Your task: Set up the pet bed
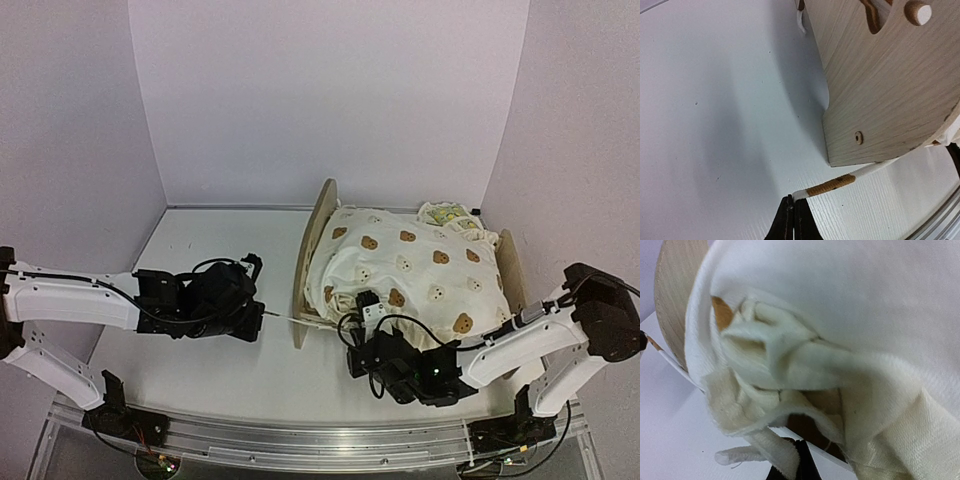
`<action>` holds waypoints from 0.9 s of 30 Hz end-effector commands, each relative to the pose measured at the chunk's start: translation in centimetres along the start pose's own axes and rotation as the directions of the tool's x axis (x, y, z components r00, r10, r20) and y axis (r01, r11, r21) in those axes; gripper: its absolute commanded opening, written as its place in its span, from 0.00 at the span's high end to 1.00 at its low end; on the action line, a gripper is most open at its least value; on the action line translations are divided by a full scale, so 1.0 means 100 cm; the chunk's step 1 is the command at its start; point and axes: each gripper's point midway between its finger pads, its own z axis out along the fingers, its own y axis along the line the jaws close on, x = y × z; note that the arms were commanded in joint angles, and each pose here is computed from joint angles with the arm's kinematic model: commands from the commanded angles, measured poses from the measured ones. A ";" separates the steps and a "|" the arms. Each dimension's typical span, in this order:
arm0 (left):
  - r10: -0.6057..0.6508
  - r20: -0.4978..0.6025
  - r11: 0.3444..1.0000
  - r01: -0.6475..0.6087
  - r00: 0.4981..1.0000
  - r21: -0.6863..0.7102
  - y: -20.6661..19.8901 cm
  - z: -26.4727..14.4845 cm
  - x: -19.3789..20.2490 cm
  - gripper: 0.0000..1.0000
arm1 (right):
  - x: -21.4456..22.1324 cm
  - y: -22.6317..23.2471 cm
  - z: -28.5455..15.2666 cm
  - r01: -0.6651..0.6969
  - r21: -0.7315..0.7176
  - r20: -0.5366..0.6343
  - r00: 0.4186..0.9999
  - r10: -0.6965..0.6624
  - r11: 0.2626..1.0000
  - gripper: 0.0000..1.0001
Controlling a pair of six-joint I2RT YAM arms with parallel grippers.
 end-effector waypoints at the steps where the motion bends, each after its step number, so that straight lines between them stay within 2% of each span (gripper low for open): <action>1: -0.027 0.019 0.957 0.031 0.999 -0.290 0.074 -0.003 0.010 1.00 | -0.036 -0.017 -0.006 0.087 0.088 0.019 0.996 -0.090 0.992 1.00; 5: -0.047 -0.016 0.959 0.041 0.999 -0.281 0.076 0.008 0.028 1.00 | -0.065 -0.008 -0.012 0.121 0.079 0.038 0.992 -0.124 0.990 1.00; 9: -0.061 -0.051 0.968 0.046 0.997 -0.248 0.070 0.021 0.043 1.00 | -0.093 0.017 -0.007 0.312 0.076 0.050 0.947 -0.316 0.947 1.00; 11: -0.060 -0.067 0.968 0.042 0.996 -0.248 0.069 0.026 0.048 1.00 | -0.099 0.035 -0.002 0.451 0.048 0.034 0.891 -0.453 0.891 1.00; 13: -0.059 -0.076 0.966 0.038 0.995 -0.256 0.071 0.028 0.051 1.00 | -0.105 0.050 0.004 0.589 0.036 -0.023 0.808 -0.589 0.807 1.00; 15: -0.059 -0.080 0.963 0.036 0.995 -0.269 0.073 0.028 0.053 1.00 | -0.103 0.047 0.009 0.692 0.107 -0.096 0.722 -0.686 0.714 1.00; 17: -0.060 -0.082 0.961 0.036 0.995 -0.274 0.075 0.028 0.055 1.00 | -0.105 0.037 0.008 0.734 0.206 -0.135 0.676 -0.724 0.647 1.00; 19: -0.060 -0.082 0.961 0.036 0.995 -0.274 0.076 0.028 0.056 1.00 | -0.097 0.024 0.005 0.717 0.244 -0.152 0.693 -0.705 0.653 1.00; 22: -0.057 -0.094 0.960 0.029 0.994 -0.279 0.078 0.028 0.060 1.00 | -0.081 0.007 -0.001 0.666 0.238 -0.155 0.745 -0.649 0.707 1.00; 26: -0.070 -0.120 0.956 0.033 0.990 -0.291 0.082 0.028 0.070 1.00 | -0.081 -0.010 -0.007 0.629 0.263 -0.152 0.776 -0.612 0.732 1.00; 27: -0.078 -0.123 0.954 0.039 0.989 -0.298 0.085 0.027 0.073 1.00 | -0.078 -0.016 -0.009 0.600 0.270 -0.147 0.799 -0.583 0.753 1.00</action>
